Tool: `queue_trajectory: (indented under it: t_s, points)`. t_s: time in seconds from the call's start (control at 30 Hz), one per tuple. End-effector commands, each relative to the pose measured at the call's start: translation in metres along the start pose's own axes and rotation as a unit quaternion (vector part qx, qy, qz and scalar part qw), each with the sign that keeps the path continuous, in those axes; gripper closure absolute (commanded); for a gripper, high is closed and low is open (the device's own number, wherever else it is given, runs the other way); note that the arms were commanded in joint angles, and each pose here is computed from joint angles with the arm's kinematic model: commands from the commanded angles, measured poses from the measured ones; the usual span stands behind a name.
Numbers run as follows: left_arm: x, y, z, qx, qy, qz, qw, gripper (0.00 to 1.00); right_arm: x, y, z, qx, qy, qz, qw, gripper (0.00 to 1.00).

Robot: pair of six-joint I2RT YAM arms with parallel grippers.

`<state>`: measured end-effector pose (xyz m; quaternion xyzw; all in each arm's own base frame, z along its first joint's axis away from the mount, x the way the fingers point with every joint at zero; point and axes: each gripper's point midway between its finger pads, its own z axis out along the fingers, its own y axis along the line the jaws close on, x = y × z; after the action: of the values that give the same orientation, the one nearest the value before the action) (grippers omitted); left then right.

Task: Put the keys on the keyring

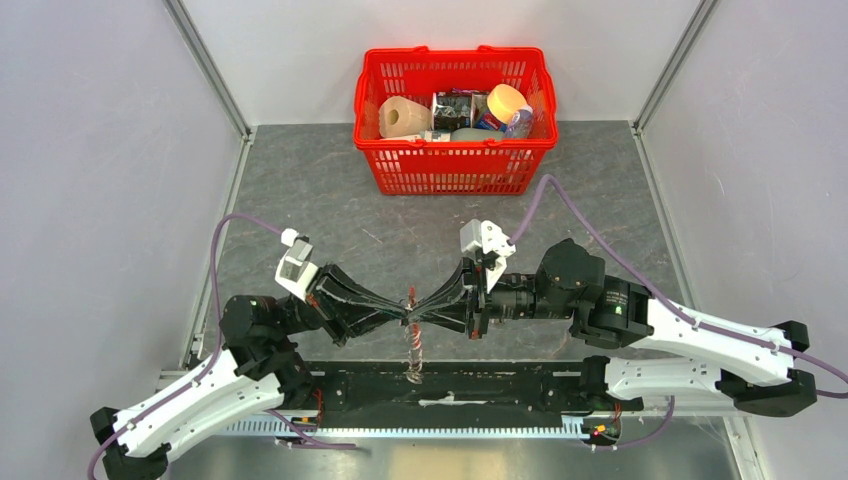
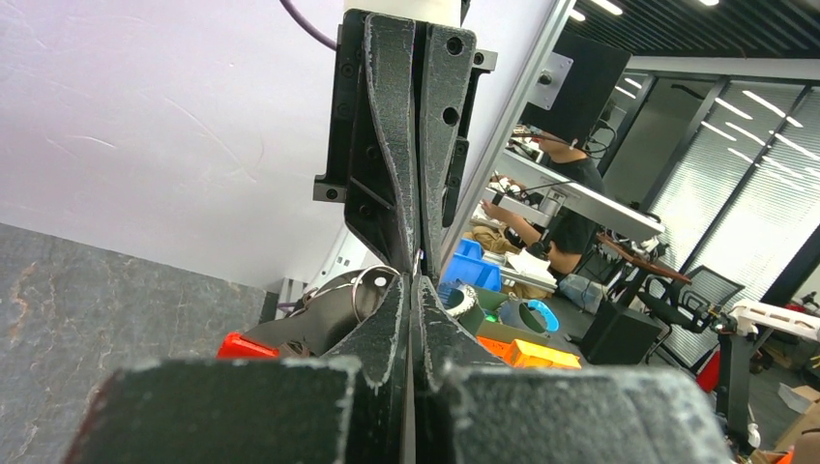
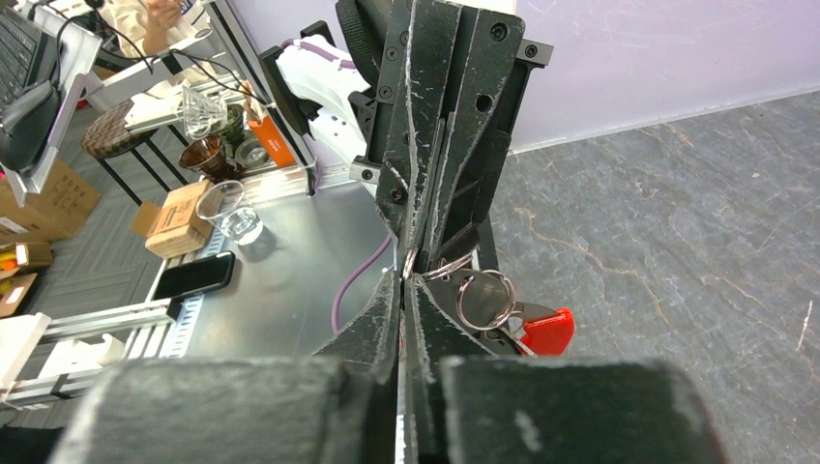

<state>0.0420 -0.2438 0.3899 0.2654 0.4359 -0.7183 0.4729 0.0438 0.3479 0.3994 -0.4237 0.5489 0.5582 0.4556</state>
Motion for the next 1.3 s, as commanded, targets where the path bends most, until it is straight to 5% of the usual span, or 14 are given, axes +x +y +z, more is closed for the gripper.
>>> queue_trajectory:
  t_s: [0.0, 0.43, 0.67, 0.93, 1.27]
  points:
    - [-0.002, 0.003, 0.003, -0.010, 0.005, 0.005, 1.000, 0.98, -0.047, 0.013, -0.010, -0.011, -0.074, -0.015, 0.997, 0.88]
    - [-0.001, 0.000, -0.001, -0.010, 0.009, 0.008, 1.000, 0.98, -0.036, -0.003, -0.035, 0.047, -0.063, -0.007, 0.997, 0.64]
    - [0.002, 0.003, -0.001, -0.022, 0.021, 0.002, 1.000, 0.98, -0.006, -0.043, -0.069, 0.183, 0.003, 0.025, 0.983, 0.56]
    - [0.000, -0.003, -0.005, -0.017, 0.026, 0.018, 0.999, 0.98, 0.075, -0.093, -0.109, 0.339, 0.111, 0.064, 0.932, 0.51]
    - [-0.001, -0.010, -0.011, -0.011, 0.025, 0.026, 0.999, 0.98, 0.154, -0.139, -0.177, 0.532, 0.132, 0.126, 0.827, 0.41]
